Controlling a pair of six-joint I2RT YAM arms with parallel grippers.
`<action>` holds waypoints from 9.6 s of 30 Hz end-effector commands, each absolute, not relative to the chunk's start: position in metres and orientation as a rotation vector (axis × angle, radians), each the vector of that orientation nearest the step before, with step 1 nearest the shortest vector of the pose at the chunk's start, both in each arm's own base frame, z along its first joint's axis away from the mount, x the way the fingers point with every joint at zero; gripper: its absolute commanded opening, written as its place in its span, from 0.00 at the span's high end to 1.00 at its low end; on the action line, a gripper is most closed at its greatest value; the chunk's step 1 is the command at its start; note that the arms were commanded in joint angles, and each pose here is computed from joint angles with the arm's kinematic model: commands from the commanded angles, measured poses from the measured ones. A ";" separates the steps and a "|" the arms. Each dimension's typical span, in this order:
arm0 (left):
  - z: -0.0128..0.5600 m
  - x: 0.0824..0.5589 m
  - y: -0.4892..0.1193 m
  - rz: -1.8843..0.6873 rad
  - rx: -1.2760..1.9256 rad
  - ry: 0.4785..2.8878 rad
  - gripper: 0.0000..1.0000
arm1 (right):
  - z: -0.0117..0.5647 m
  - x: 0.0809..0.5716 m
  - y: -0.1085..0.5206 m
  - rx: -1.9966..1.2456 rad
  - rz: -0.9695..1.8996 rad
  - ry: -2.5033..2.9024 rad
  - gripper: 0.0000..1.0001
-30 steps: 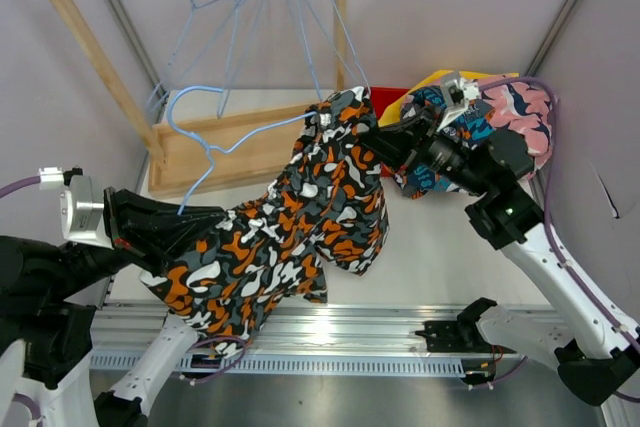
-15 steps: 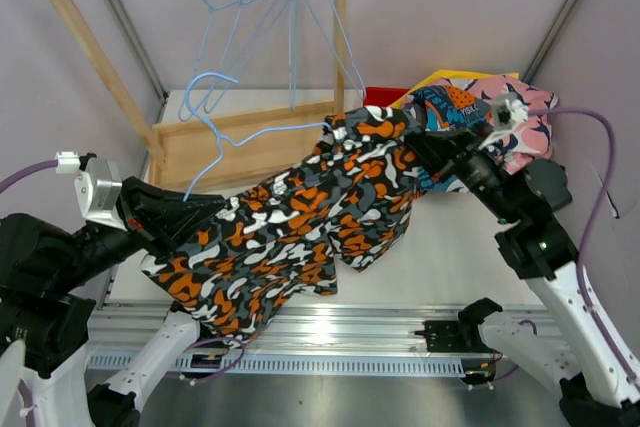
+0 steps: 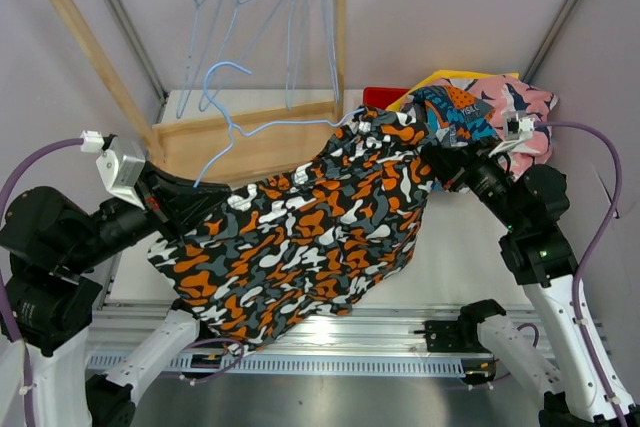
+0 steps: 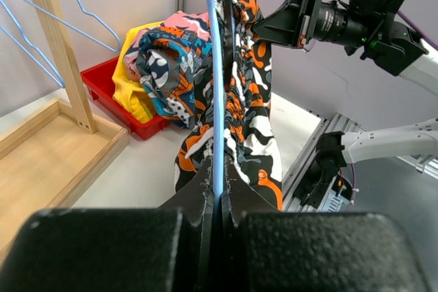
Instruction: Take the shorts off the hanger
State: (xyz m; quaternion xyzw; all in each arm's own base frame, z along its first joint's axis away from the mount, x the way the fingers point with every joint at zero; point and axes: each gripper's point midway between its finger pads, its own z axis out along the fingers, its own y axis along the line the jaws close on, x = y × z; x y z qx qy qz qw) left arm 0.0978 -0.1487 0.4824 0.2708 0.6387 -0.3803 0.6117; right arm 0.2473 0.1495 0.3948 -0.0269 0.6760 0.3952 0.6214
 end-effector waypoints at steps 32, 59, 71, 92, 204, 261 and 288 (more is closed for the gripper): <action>0.551 0.108 -0.146 -0.852 0.541 1.178 1.00 | 0.394 0.223 0.243 -0.372 1.050 1.523 0.01; 0.522 0.098 -0.171 -1.070 0.612 1.148 1.00 | 0.562 0.199 0.351 -0.428 1.522 0.918 1.00; 0.516 0.111 -0.167 -1.023 0.563 1.191 0.56 | 0.565 0.191 0.335 -0.389 1.514 0.890 1.00; 0.497 0.140 -0.174 -1.018 0.541 1.256 1.00 | 0.555 0.193 0.334 -0.373 1.511 0.946 0.69; 0.519 0.378 0.010 -0.016 -0.201 1.662 1.00 | 0.230 0.383 0.155 0.206 0.587 1.956 0.00; 0.507 0.382 0.003 -0.092 -0.243 1.630 0.06 | 0.202 0.281 0.182 0.098 0.606 2.030 0.01; 0.444 0.169 -0.051 -0.357 0.026 1.543 0.03 | 0.496 0.144 0.151 -0.163 0.963 1.539 0.00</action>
